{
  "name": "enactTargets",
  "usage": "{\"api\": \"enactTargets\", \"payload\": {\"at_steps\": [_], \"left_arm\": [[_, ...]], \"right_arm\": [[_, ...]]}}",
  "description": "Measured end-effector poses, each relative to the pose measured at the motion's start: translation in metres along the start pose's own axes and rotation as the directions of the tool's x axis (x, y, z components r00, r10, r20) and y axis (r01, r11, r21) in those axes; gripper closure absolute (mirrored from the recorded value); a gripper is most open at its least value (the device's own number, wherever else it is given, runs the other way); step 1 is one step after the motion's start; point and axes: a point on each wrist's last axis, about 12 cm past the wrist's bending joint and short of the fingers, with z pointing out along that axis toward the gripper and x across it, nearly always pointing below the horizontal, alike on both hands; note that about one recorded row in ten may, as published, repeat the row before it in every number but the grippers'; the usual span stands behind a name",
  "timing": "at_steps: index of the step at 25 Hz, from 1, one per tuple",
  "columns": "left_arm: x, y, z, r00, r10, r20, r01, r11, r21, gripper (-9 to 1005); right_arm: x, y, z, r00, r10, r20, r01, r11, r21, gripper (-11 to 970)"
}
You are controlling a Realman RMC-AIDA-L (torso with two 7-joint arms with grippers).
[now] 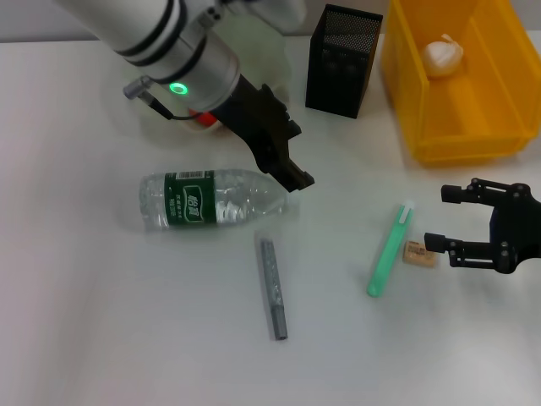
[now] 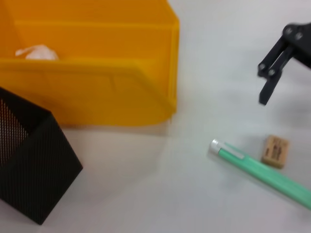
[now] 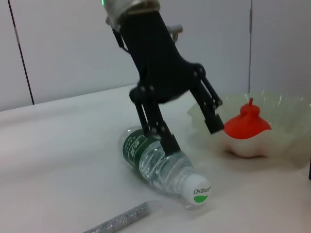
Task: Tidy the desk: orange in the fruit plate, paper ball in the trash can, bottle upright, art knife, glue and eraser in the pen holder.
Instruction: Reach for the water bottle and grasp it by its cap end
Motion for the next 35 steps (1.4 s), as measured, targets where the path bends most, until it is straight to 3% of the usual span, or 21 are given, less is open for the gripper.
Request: {"api": "enactTargets", "payload": {"at_steps": [11, 35], "left_arm": [[0.008, -0.007, 0.028, 0.991, 0.043, -0.124, -0.047, 0.998, -0.033, 184], [0.015, -0.012, 0.047, 0.984, 0.099, -0.146, -0.109, 0.992, -0.059, 184]], "right_arm": [[-0.001, -0.001, 0.001, 1.000, 0.006, -0.002, -0.006, 1.000, -0.001, 171], [-0.001, -0.003, 0.003, 1.000, 0.008, -0.004, -0.008, 1.000, 0.008, 171]]}}
